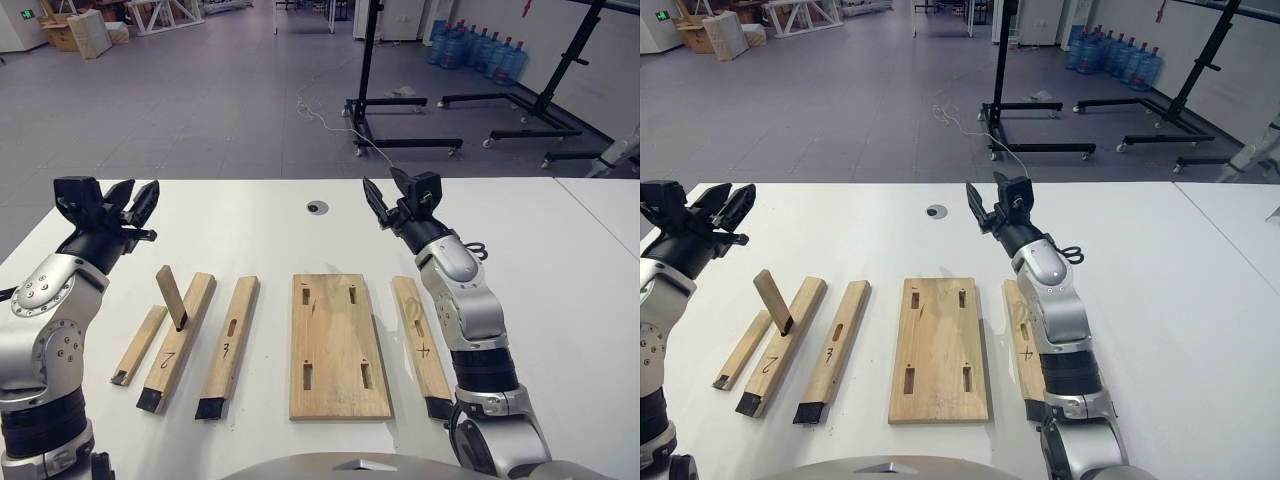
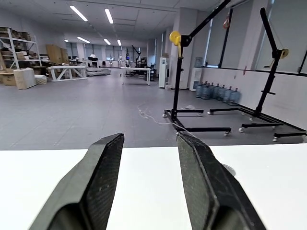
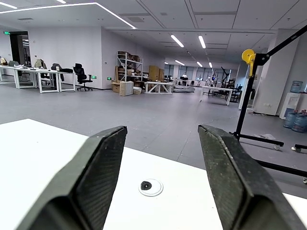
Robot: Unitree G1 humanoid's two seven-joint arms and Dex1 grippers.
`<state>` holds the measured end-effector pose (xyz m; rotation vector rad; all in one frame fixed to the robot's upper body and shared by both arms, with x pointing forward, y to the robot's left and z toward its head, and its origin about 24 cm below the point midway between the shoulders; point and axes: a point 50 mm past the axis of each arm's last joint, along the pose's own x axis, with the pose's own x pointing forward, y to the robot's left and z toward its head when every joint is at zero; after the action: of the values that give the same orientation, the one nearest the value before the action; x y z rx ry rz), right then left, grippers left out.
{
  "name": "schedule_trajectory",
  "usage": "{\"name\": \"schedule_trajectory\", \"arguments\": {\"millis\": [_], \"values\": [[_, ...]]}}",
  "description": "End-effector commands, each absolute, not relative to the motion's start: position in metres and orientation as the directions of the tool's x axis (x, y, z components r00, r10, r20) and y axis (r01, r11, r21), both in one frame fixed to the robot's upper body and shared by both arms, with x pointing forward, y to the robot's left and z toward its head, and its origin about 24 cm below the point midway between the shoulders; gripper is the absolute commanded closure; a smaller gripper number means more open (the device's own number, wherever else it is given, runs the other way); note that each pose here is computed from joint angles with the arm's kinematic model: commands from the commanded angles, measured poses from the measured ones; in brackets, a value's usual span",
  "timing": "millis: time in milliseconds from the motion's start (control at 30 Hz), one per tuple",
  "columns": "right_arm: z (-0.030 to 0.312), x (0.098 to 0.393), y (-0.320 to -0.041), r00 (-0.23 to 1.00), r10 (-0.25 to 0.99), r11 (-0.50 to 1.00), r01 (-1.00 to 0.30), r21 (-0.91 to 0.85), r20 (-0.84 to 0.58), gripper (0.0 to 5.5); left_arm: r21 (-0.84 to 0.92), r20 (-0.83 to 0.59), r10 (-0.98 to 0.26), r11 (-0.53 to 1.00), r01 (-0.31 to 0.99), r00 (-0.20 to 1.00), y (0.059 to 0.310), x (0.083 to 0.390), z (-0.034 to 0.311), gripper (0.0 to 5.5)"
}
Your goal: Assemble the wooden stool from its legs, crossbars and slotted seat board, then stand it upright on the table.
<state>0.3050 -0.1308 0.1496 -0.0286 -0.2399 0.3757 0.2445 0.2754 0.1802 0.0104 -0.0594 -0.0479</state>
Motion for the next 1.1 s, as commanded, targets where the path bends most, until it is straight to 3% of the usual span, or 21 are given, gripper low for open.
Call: {"name": "schedule_trajectory", "arguments": {"millis": [33, 133, 267, 467, 567, 800, 1100], "values": [[0.146, 0.3, -0.135, 0.912, 0.348, 0.937, -0.341, -0.069, 0.215, 2.76, 0.167, -0.232, 0.102, 0.984, -0.064, 0.967, 0.311, 0.219, 0.132, 3.3], [0.142, 0.293, -0.138, 0.922, 0.332, 0.943, -0.325, -0.066, 0.201, 2.76, 0.197, -0.421, 0.158, 0.977, -0.081, 0.893, 0.326, 0.195, 0.098, 2.93], [0.138, 0.286, -0.14, 0.934, 0.302, 0.953, -0.295, -0.069, 0.19, 2.76, 0.103, -0.584, -0.039, 0.987, 0.121, 0.811, 0.297, 0.178, 0.072, 2.45], [0.132, 0.272, -0.142, 0.953, 0.259, 0.966, -0.257, -0.038, 0.154, 2.76, -0.017, -0.621, -0.26, 0.948, 0.319, 0.74, 0.277, 0.16, 0.091, 1.7], [0.13, 0.267, -0.144, 0.96, 0.244, 0.97, -0.242, -0.036, 0.138, 2.76, 0.006, -0.666, -0.24, 0.945, 0.327, 0.706, 0.283, 0.158, 0.095, 1.66], [0.132, 0.265, -0.14, 0.959, 0.251, 0.968, -0.249, -0.027, 0.129, 2.76, -0.021, -0.705, -0.267, 0.934, 0.357, 0.657, 0.266, 0.151, 0.091, 1.66], [0.132, 0.264, -0.141, 0.956, 0.269, 0.963, -0.266, -0.042, 0.114, 2.76, -0.061, -0.783, -0.218, 0.959, 0.277, 0.583, 0.258, 0.132, 0.058, 1.66]]}}
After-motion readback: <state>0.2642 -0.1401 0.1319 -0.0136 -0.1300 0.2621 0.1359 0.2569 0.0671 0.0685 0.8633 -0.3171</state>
